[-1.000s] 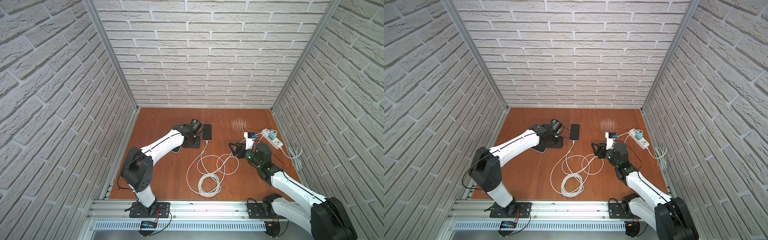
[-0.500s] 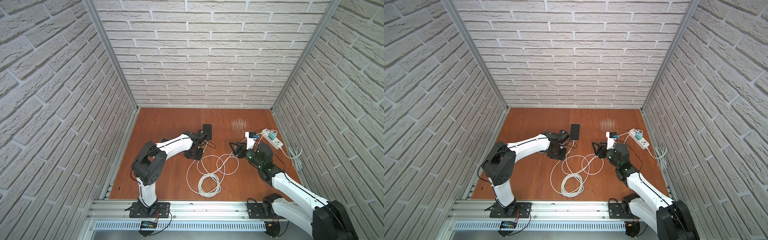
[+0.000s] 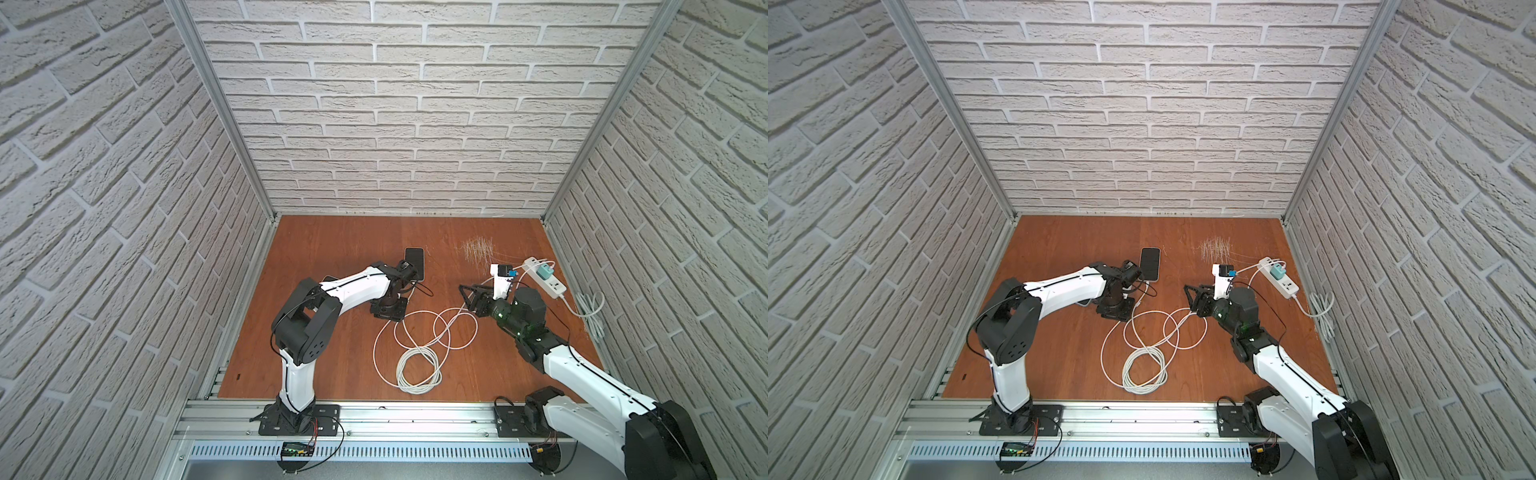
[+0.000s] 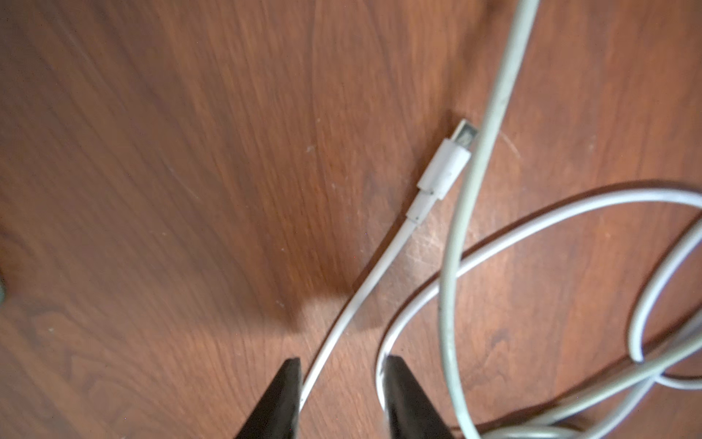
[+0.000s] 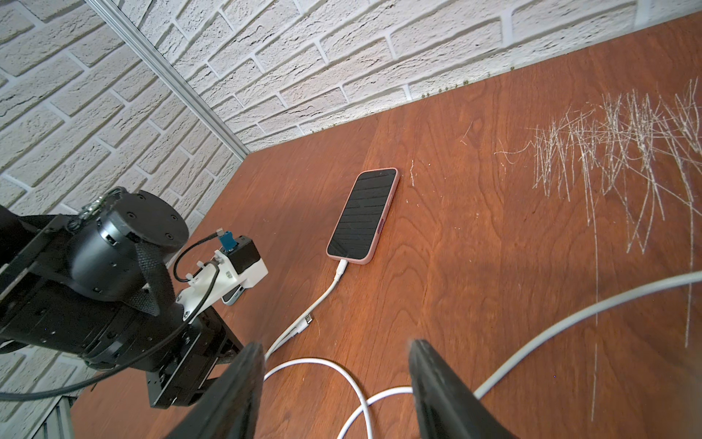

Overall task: Plug the charging cable into the phone
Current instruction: Pick up the charging cable from the center of the board.

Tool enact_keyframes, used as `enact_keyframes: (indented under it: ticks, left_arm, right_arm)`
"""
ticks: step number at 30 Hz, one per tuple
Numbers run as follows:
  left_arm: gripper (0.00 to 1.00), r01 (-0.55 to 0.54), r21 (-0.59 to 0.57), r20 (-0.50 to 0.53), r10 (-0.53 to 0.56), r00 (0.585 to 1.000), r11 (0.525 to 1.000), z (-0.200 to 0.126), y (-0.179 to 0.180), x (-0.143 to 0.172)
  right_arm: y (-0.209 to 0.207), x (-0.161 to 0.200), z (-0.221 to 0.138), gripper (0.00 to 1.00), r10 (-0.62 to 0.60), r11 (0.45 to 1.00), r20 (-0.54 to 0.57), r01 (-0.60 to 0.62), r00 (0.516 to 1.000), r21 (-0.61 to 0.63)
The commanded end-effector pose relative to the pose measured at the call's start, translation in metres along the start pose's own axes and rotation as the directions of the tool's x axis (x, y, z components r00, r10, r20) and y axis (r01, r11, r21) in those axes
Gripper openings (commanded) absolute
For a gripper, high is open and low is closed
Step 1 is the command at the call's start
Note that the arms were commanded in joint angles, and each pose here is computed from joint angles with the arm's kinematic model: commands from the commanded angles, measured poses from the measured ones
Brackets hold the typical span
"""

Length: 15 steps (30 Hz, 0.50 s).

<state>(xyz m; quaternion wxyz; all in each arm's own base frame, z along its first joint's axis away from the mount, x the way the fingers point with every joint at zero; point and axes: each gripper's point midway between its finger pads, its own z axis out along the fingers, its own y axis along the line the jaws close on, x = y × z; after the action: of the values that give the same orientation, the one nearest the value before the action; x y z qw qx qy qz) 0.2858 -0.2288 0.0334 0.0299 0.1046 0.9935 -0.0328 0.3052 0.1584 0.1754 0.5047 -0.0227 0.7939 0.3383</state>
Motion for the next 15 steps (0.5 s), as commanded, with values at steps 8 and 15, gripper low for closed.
enact_keyframes:
  ticks: [8,15]
  left_arm:
    - [0.40,-0.015,-0.005,-0.119,0.014,0.993,1.000,0.032,0.008,0.010]
    - [0.20,-0.014,-0.058,-0.179,0.003,0.984,0.998,0.053,0.021,0.029]
  right_arm:
    - [0.005,-0.013,-0.004,0.66,-0.015,1.000,0.062,0.016,0.998,-0.018]
    - [0.005,-0.014,-0.005,0.66,-0.015,1.000,0.066,0.016,0.998,-0.019]
